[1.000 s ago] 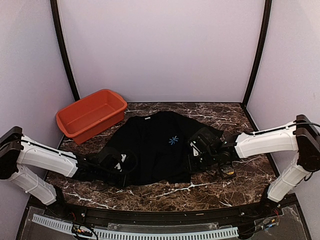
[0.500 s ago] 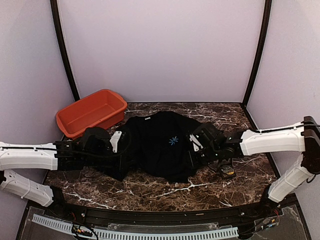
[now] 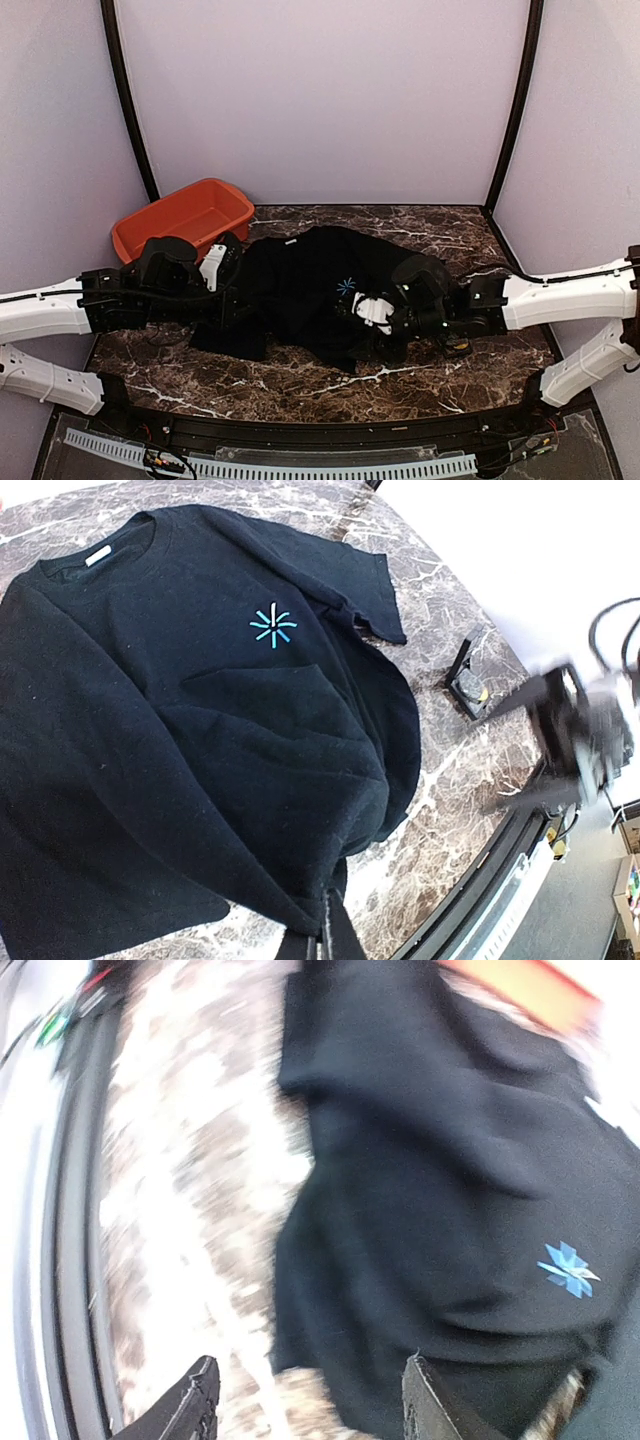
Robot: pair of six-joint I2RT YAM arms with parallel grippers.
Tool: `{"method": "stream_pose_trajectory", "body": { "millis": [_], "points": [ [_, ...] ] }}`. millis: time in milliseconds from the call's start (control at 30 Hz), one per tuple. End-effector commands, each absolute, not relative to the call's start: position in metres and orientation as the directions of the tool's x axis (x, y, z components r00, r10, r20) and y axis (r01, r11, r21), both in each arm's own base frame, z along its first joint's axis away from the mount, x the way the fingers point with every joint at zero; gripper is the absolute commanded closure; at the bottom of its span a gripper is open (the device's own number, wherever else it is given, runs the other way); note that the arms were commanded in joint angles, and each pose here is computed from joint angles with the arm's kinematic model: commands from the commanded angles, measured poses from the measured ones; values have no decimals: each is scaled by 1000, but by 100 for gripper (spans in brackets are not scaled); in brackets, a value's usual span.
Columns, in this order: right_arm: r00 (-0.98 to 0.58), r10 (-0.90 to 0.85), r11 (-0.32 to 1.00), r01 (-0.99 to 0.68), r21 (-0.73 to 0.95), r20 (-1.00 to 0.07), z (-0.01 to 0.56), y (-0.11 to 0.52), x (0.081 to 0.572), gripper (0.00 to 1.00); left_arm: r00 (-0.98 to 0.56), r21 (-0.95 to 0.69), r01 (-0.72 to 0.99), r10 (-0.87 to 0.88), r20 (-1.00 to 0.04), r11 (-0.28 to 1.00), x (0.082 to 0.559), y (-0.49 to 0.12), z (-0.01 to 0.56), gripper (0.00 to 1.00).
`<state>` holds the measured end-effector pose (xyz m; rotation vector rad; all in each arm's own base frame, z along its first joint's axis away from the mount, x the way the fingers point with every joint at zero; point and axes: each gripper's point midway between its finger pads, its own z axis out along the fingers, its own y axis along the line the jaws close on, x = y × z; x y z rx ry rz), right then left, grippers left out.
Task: Pin the brooch onto the clothing
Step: Smooth out the flattened clothing at the center of the board.
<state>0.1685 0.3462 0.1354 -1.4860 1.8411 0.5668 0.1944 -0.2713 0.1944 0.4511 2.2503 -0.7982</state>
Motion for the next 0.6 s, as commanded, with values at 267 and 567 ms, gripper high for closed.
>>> {"method": "stream_pose_trajectory", "body": {
  "millis": [267,567],
  "points": [
    [231,-795,-21,-935,-354,-562,67,356,170,42,-685,-398,511,81,-724,762,196,-267,203,99],
    [225,-824,-33,-935,-353,-520,58,364,178,100,-688,-399,502,75,-722,767,195,-261,200,99]
  ]
}}
